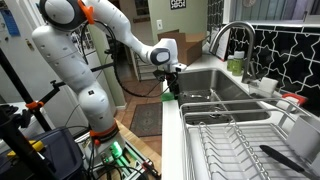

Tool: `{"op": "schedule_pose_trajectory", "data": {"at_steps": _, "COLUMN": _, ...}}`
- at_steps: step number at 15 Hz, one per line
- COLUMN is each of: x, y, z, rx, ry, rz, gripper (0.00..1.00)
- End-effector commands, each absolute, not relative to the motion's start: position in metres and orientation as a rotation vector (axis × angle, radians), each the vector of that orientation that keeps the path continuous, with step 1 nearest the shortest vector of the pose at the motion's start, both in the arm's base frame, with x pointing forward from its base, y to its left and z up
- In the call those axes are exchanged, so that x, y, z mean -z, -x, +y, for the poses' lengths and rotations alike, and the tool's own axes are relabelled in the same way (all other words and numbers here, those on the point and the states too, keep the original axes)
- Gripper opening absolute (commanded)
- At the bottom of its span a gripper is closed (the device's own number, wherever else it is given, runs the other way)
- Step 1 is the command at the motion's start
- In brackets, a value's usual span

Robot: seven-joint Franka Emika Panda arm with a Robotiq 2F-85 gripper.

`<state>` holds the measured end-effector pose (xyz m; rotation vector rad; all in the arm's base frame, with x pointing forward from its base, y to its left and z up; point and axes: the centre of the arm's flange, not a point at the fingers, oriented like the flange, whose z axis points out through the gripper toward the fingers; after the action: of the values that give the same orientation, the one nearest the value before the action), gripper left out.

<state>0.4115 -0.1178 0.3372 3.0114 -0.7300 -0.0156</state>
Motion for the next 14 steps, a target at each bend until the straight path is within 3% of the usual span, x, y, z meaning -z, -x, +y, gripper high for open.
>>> {"op": "schedule_pose_trajectory", "data": {"at_steps": 1, "x": -0.336, "y": -0.39, "z": -0.117, "rx": 0.016, "ry": -3.073, "rz": -0.719, "gripper": 1.0}}
{"op": "schedule_pose_trajectory", "data": {"at_steps": 6, "x": -0.338, "y": -0.379, "z": -0.121, "rx": 0.023, "ry": -3.122, "rz": -0.789, "gripper": 1.0}}
{"op": "schedule_pose_trajectory", "data": {"at_steps": 7, "x": -0.338, "y": -0.379, "z": -0.124, "rx": 0.009, "ry": -3.124, "rz": -0.803, "gripper": 0.9}}
{"op": "schedule_pose_trajectory", "data": {"at_steps": 8, "x": -0.339, "y": -0.38, "z": -0.125, "rx": 0.003, "ry": -3.122, "rz": -0.812, "gripper": 0.73}}
{"op": "schedule_pose_trajectory", "data": {"at_steps": 9, "x": -0.341, "y": -0.381, "z": -0.127, "rx": -0.002, "ry": -3.12, "rz": -0.821, "gripper": 0.65}}
{"op": "schedule_pose_trajectory", "data": {"at_steps": 13, "x": -0.347, "y": -0.381, "z": -0.131, "rx": -0.019, "ry": -3.122, "rz": -0.84, "gripper": 0.57}}
{"op": "schedule_pose_trajectory", "data": {"at_steps": 14, "x": -0.348, "y": -0.382, "z": -0.131, "rx": -0.021, "ry": -3.123, "rz": -0.841, "gripper": 0.62}}
